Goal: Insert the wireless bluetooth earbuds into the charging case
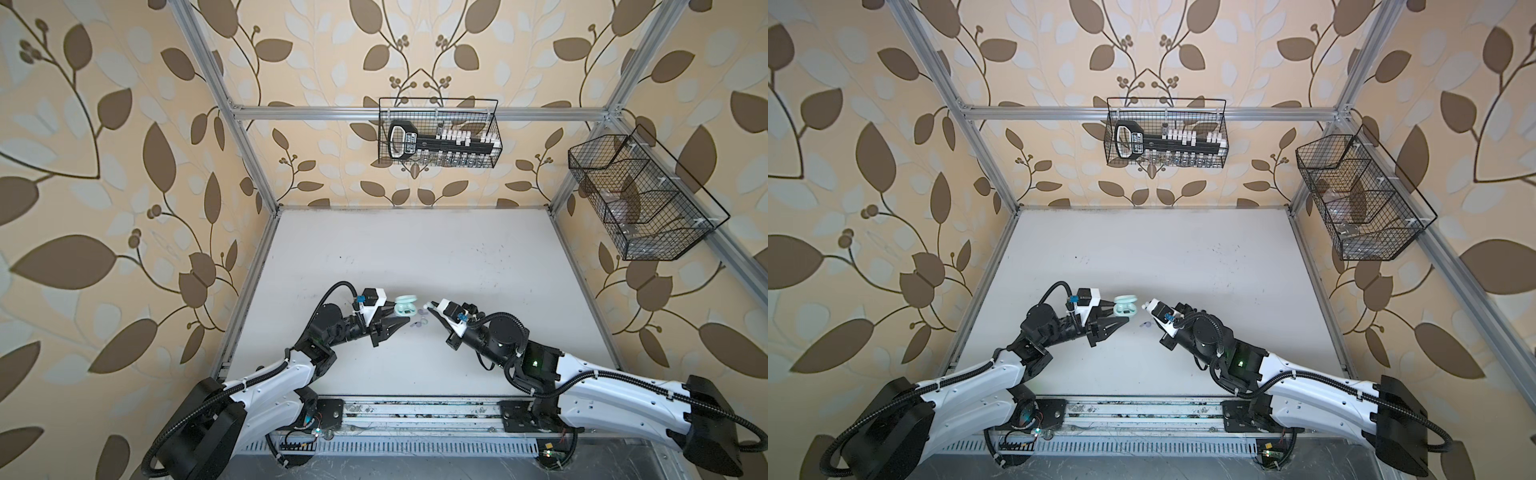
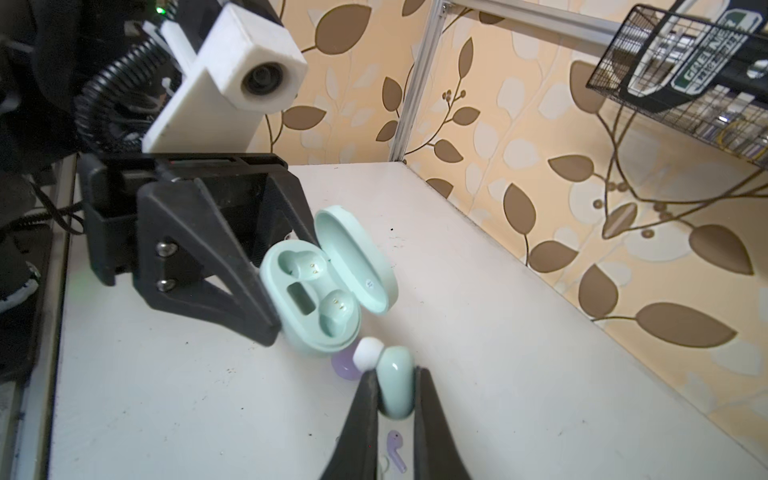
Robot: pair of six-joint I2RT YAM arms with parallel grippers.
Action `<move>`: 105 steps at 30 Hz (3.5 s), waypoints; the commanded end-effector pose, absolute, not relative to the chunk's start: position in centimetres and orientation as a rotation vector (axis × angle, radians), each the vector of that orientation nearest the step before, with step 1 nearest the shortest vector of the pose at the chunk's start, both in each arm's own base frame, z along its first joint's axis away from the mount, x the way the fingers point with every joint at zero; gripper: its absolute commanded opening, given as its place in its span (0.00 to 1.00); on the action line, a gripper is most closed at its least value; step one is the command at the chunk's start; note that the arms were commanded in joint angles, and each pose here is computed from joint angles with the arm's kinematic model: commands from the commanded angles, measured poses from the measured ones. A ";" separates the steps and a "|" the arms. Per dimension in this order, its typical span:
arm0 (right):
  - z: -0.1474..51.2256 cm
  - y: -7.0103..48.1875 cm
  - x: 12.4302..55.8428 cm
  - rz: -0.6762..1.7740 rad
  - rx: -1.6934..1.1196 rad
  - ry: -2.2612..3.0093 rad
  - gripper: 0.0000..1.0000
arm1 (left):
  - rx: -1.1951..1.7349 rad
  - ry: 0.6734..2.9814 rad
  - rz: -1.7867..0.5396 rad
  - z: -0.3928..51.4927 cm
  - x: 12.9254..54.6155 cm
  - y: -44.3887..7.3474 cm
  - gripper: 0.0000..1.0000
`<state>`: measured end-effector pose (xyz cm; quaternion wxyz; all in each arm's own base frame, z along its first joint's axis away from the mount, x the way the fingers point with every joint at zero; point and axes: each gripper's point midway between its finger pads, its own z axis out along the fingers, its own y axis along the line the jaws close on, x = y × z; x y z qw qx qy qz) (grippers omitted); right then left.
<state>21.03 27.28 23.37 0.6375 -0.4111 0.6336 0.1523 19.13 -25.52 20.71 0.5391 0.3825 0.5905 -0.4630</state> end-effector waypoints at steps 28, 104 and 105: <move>24.6 27.7 13.6 0.213 -1.238 0.847 0.00 | 1.314 1.149 -1.418 23.2 13.4 -28.9 0.00; 23.9 28.8 14.0 0.157 -1.274 0.953 0.27 | 1.341 1.255 -1.266 21.2 14.0 -29.9 0.00; 24.8 28.7 13.9 0.192 -1.239 0.969 0.28 | 1.314 1.283 -1.225 21.0 14.7 -29.8 0.00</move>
